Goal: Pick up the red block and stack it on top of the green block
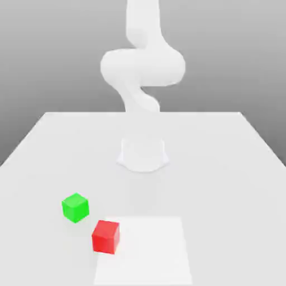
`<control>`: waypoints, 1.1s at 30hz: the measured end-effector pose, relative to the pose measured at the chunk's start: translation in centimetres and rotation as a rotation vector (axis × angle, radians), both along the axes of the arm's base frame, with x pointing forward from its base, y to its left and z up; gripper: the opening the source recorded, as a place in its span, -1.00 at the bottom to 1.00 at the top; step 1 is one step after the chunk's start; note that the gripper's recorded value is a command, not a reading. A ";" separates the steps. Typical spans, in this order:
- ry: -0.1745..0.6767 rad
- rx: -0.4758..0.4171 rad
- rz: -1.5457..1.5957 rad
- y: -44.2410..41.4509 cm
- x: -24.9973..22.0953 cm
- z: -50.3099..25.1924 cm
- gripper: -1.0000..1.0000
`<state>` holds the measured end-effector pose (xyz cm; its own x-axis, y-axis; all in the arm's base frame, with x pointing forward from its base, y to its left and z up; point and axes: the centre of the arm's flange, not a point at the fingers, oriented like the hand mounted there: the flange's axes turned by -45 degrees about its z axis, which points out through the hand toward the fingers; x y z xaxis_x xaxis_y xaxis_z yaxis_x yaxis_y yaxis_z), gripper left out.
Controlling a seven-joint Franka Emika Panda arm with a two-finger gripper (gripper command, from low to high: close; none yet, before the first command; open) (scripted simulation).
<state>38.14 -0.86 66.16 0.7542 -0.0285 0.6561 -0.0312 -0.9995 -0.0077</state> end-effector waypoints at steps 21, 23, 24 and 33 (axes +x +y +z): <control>0.697 0.072 -0.155 -7.7 1.9 -45.0 0.00; 0.709 0.074 -0.155 -7.6 1.7 -47.3 0.00; 0.711 0.074 -0.155 -7.6 1.6 -48.4 0.00; 0.713 0.073 -0.155 -7.6 1.5 -51.8 -1.00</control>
<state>39.59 -8.43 14.40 0.9808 -0.1948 0.0001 -0.1948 -0.9808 0.0005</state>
